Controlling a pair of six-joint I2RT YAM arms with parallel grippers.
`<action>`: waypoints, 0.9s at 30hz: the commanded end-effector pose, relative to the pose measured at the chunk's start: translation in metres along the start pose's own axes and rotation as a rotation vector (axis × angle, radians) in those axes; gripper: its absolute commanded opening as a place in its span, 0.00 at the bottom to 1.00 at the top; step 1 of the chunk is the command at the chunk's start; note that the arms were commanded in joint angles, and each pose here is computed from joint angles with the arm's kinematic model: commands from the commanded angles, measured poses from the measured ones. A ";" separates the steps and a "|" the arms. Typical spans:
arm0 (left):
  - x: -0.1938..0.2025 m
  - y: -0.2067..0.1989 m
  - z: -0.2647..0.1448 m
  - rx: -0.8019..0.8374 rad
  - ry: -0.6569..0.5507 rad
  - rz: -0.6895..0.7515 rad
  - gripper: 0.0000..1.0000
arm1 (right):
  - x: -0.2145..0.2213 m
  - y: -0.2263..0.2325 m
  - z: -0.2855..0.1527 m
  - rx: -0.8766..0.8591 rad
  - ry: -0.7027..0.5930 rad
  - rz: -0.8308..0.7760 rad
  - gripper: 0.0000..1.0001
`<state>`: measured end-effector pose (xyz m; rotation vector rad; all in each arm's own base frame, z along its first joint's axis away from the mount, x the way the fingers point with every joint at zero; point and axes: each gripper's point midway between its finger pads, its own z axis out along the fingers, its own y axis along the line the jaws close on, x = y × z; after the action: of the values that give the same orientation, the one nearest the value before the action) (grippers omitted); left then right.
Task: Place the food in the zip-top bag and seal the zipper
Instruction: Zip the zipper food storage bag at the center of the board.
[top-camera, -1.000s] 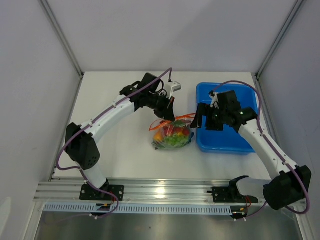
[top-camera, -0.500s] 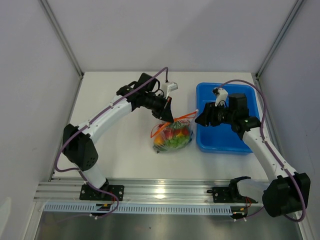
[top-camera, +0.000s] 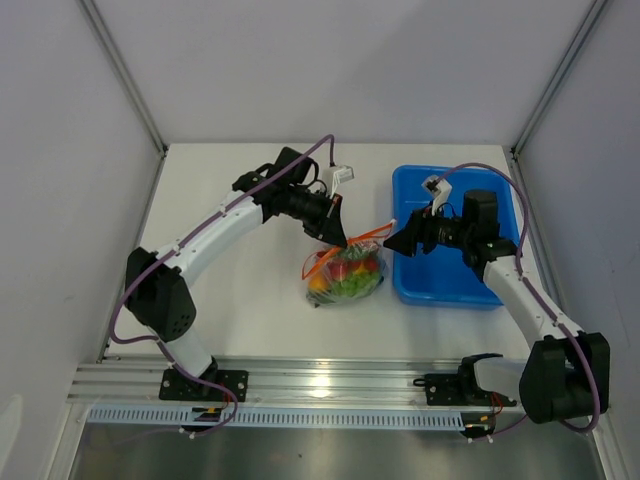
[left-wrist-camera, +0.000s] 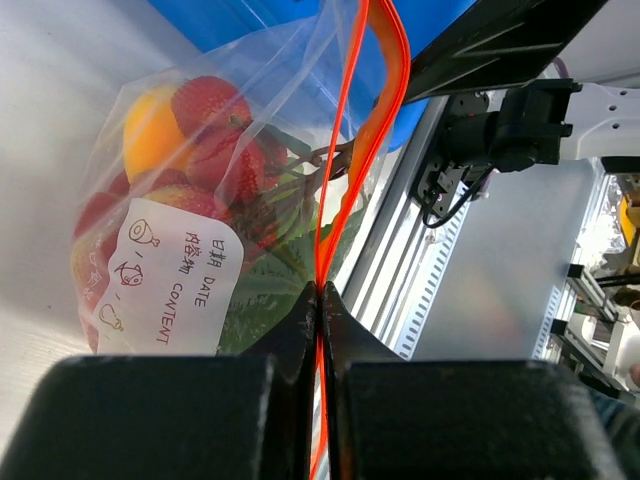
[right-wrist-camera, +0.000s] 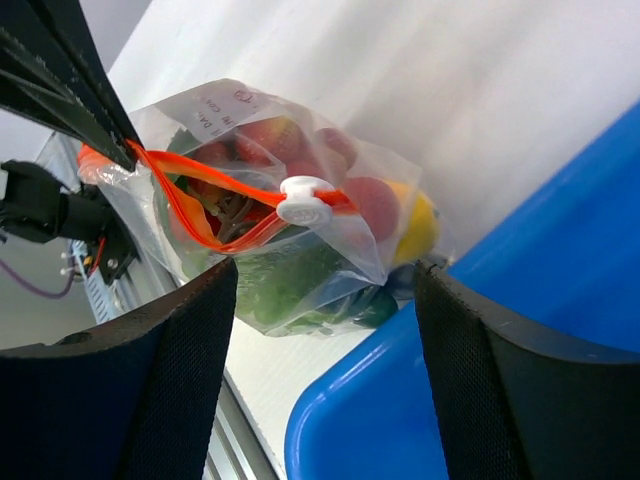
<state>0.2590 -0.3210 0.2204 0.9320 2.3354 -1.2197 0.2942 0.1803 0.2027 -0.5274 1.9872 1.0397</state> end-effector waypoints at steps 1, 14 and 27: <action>-0.008 -0.015 -0.008 0.058 -0.031 0.004 0.00 | -0.008 0.012 0.004 -0.114 -0.045 -0.084 0.72; 0.000 -0.016 -0.005 0.091 -0.011 -0.044 0.01 | -0.012 0.007 0.020 -0.220 -0.093 -0.094 0.69; 0.006 -0.011 -0.005 0.111 -0.010 -0.091 0.01 | -0.018 0.017 0.018 -0.272 -0.126 -0.122 0.70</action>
<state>0.2485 -0.3193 0.2149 0.8665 2.3916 -1.3515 0.3000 0.2029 0.2030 -0.6390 1.7837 1.2531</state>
